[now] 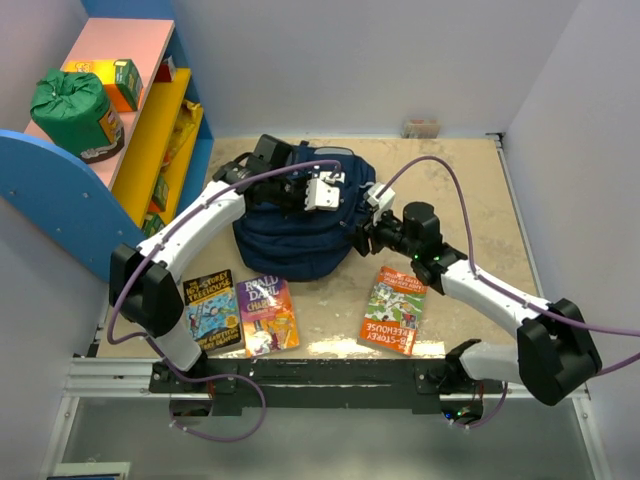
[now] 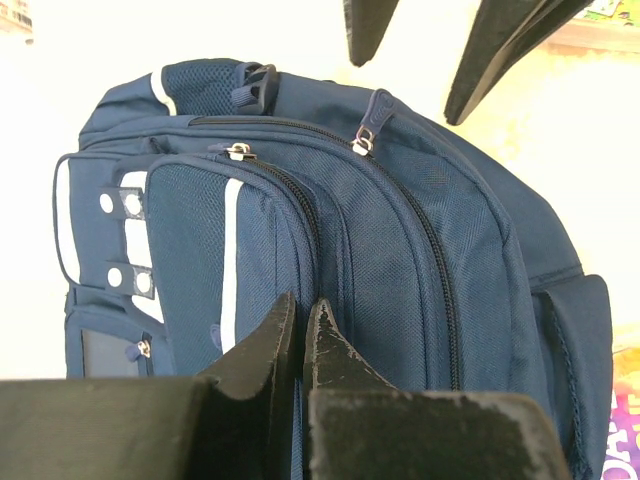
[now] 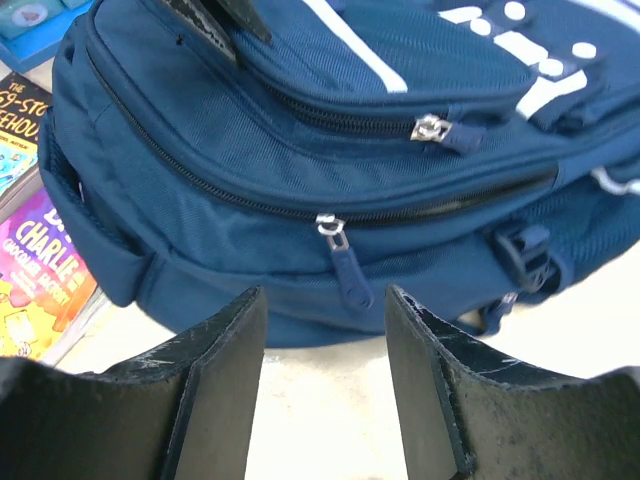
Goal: Pack the student bag
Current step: Zip the student bag at the center of the board.
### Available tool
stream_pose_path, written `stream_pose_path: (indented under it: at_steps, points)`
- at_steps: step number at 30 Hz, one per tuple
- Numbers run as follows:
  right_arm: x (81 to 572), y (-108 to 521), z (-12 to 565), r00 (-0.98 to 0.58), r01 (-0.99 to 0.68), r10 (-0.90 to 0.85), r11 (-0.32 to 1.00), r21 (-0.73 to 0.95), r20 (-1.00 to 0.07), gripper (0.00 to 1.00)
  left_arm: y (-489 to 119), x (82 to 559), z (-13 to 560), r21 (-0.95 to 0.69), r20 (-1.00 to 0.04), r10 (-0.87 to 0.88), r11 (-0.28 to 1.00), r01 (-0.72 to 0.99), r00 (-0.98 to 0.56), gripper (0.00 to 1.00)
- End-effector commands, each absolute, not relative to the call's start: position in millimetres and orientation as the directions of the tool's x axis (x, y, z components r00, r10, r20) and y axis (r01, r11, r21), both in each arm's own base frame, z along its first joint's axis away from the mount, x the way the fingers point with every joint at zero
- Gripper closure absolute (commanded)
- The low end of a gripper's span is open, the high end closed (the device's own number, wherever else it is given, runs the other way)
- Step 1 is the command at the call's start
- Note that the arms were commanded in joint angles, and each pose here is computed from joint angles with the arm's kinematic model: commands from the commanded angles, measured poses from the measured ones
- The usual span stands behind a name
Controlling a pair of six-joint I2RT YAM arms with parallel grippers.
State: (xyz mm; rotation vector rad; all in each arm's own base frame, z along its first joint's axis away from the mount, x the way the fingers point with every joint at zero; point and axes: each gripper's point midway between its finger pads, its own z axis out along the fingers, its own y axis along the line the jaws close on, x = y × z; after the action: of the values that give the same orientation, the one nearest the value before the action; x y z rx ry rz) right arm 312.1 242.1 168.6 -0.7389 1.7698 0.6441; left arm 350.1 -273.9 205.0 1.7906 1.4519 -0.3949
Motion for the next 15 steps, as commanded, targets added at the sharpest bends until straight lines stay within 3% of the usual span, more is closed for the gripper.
stream_pose_path:
  at_steps: [1, 11, 15]
  points:
    - [318, 251, 205, -0.121, -0.781, -0.153, 0.625, -0.001, -0.981, 0.47, -292, 347, 279, 0.519, -0.697, 0.541, -0.072, 0.852, 0.47, 1.0]
    - [325, 254, 185, -0.175, -0.761, -0.187, 0.648, 0.013, -0.967, 0.54, -294, 347, 291, 0.527, -0.7, 0.53, -0.069, 0.847, 0.479, 1.0]
    - [330, 252, 186, -0.182, -0.738, -0.175, 0.674, 0.017, -0.968, 0.69, -292, 343, 288, 0.524, -0.695, 0.533, -0.084, 0.848, 0.482, 1.0]
